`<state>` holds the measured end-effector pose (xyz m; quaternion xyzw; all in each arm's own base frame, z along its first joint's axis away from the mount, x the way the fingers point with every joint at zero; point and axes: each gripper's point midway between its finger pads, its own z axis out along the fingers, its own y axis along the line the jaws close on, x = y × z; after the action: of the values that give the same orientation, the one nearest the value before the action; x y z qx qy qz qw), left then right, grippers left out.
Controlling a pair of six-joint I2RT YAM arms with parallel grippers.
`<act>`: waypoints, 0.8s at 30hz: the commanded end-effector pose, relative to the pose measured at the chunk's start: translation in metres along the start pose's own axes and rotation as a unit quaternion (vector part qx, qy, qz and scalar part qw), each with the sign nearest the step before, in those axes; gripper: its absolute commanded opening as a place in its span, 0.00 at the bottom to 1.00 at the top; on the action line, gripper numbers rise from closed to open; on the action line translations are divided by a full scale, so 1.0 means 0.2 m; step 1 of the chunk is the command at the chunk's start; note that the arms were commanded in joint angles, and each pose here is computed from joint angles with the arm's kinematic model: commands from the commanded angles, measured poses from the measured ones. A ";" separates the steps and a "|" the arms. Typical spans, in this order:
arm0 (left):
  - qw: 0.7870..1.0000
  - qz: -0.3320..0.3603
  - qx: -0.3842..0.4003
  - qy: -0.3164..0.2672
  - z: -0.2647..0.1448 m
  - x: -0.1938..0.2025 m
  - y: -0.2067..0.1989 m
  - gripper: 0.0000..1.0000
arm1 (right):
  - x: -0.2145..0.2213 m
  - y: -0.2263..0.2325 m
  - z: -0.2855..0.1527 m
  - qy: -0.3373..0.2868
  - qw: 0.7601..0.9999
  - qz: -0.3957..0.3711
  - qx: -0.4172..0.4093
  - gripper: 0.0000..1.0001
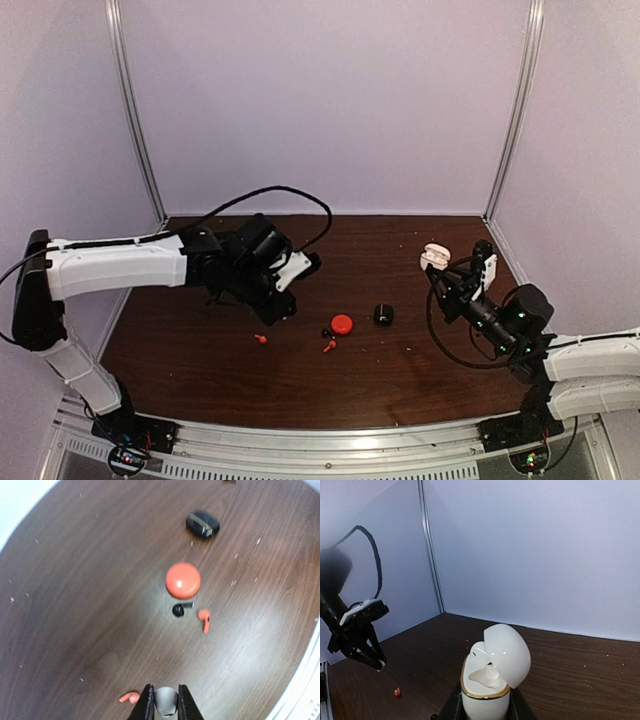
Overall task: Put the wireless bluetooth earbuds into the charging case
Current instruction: Pick up the right earbud from the center of the board, then insert the right earbud into the right side groove of the charging case.
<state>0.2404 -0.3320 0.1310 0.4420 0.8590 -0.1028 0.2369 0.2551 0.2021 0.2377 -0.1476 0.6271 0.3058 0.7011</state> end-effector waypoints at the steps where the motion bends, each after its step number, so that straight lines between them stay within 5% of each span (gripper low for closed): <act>1: 0.970 0.011 0.004 -0.242 -0.37 -0.41 0.01 0.06 | -0.11 0.11 0.07 -0.032 0.998 -0.014 -0.056 0.00; 6: 0.913 0.055 0.043 -0.402 -0.70 -0.59 -0.09 0.06 | -0.13 0.24 0.13 -0.045 0.990 -0.010 -0.134 0.00; 10: 0.874 0.100 0.060 -0.471 -0.85 -0.65 -0.17 0.06 | -0.15 0.39 0.16 -0.060 0.975 -0.006 -0.214 0.00; 16: 0.827 0.167 0.082 -0.531 -0.98 -0.71 -0.35 0.06 | -0.13 0.56 0.20 -0.060 0.953 -0.001 -0.296 0.00; 24: 0.806 0.223 0.089 -0.541 -0.96 -0.75 -0.51 0.06 | -0.10 0.70 0.22 -0.054 0.940 -0.010 -0.338 0.00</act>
<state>0.1810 -0.4107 0.3548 0.4952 0.5081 -0.3480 0.6128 0.2179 0.3203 0.2739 -0.3418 0.4866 0.4836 0.6423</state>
